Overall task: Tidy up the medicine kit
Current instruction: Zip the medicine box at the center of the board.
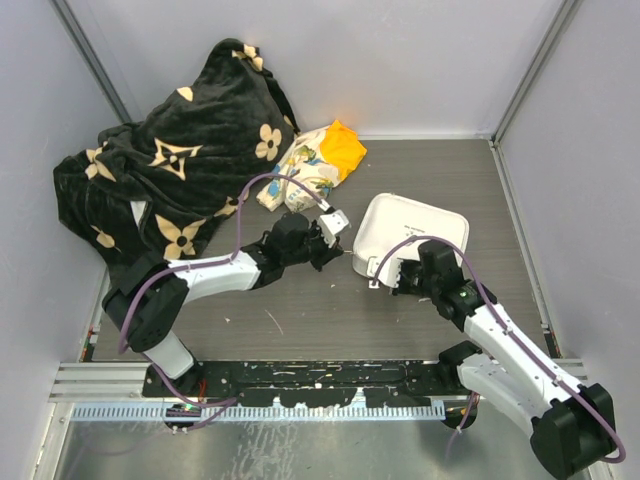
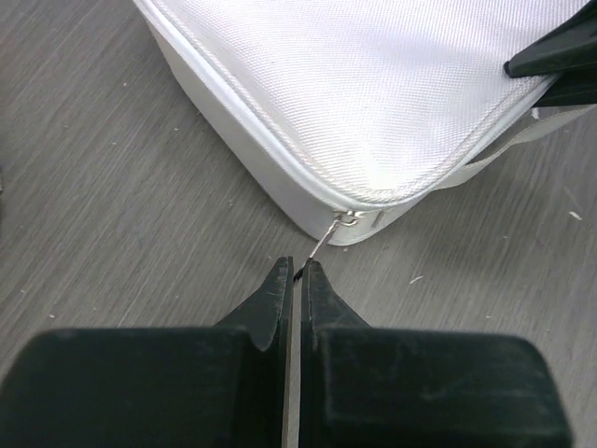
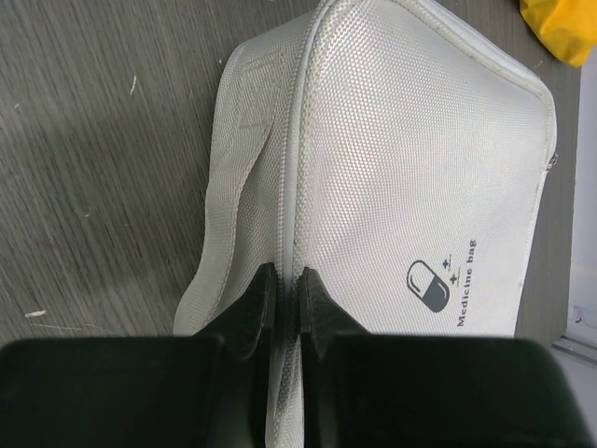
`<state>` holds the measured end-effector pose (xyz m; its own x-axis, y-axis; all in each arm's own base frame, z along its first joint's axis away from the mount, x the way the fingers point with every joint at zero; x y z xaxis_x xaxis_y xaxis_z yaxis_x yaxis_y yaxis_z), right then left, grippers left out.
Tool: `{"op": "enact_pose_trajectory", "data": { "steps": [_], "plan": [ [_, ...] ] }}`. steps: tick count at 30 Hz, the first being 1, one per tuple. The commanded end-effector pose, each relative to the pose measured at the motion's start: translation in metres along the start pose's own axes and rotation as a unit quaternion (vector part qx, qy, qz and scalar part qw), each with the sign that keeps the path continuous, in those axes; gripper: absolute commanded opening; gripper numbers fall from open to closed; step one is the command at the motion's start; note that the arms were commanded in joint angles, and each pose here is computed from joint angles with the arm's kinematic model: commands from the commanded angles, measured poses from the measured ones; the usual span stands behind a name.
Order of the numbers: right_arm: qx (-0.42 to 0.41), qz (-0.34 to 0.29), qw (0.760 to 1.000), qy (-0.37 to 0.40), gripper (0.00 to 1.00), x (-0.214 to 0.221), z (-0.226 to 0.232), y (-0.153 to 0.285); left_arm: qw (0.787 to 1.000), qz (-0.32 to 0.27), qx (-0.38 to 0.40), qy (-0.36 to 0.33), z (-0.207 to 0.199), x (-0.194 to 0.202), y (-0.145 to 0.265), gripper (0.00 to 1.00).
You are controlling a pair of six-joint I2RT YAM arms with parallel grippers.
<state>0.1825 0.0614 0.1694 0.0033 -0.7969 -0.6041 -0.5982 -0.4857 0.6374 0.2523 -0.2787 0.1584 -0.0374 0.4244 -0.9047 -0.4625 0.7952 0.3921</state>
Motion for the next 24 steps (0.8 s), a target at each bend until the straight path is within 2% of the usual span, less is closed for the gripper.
{"op": "enact_pose_trajectory", "data": {
  "steps": [1, 7, 9, 11, 14, 15, 18, 23, 24],
  "plan": [
    [-0.023, 0.092, 0.996, 0.007, 0.01, 0.029, 0.001, 0.010, 0.984, 0.025, -0.174, -0.029, 0.057, 0.010, 0.019, 0.00],
    [-0.053, 0.086, 0.994, 0.049, 0.01, 0.035, 0.005, 0.006, 0.983, 0.024, -0.182, -0.022, 0.070, 0.008, 0.016, 0.00],
    [-0.054, 0.081, 0.994, 0.041, 0.01, 0.033, 0.003, 0.005, 0.985, 0.023, -0.171, -0.017, 0.069, 0.006, 0.013, 0.00],
    [-0.056, 0.070, 0.996, 0.030, 0.01, 0.029, 0.002, 0.005, 0.991, 0.009, -0.135, -0.013, 0.063, 0.004, 0.011, 0.00],
    [-0.057, 0.054, 0.997, 0.013, 0.01, 0.023, -0.001, 0.006, 0.997, -0.042, -0.058, -0.025, 0.048, 0.004, 0.011, 0.00],
    [-0.056, 0.051, 0.997, 0.005, 0.01, 0.021, -0.001, 0.007, 0.998, -0.055, -0.029, -0.020, 0.042, 0.002, 0.010, 0.06],
    [-0.057, 0.047, 0.997, -0.011, 0.01, 0.019, -0.001, 0.007, 0.999, -0.046, 0.012, 0.013, 0.026, -0.001, 0.004, 0.28],
    [-0.054, 0.046, 0.997, -0.029, 0.01, 0.018, -0.001, 0.007, 0.996, -0.053, 0.066, 0.022, -0.004, -0.002, -0.013, 0.55],
    [-0.054, 0.046, 0.997, -0.033, 0.01, 0.018, -0.001, 0.007, 0.994, -0.061, 0.080, 0.031, -0.008, -0.001, -0.016, 0.63]
  ]
}}
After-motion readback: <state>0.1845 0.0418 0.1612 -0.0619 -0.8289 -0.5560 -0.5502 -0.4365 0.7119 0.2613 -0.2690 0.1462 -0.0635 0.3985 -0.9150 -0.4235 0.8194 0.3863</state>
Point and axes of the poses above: each gripper's point midway between its finger pads, its own y axis back along the fingers, its own z axis along the line the jaws close on, x = y × z, the point moved 10 cm from there along y, back along the fingers, and after that the axes turned 10 degrees about -y, right-handed, at the moved point
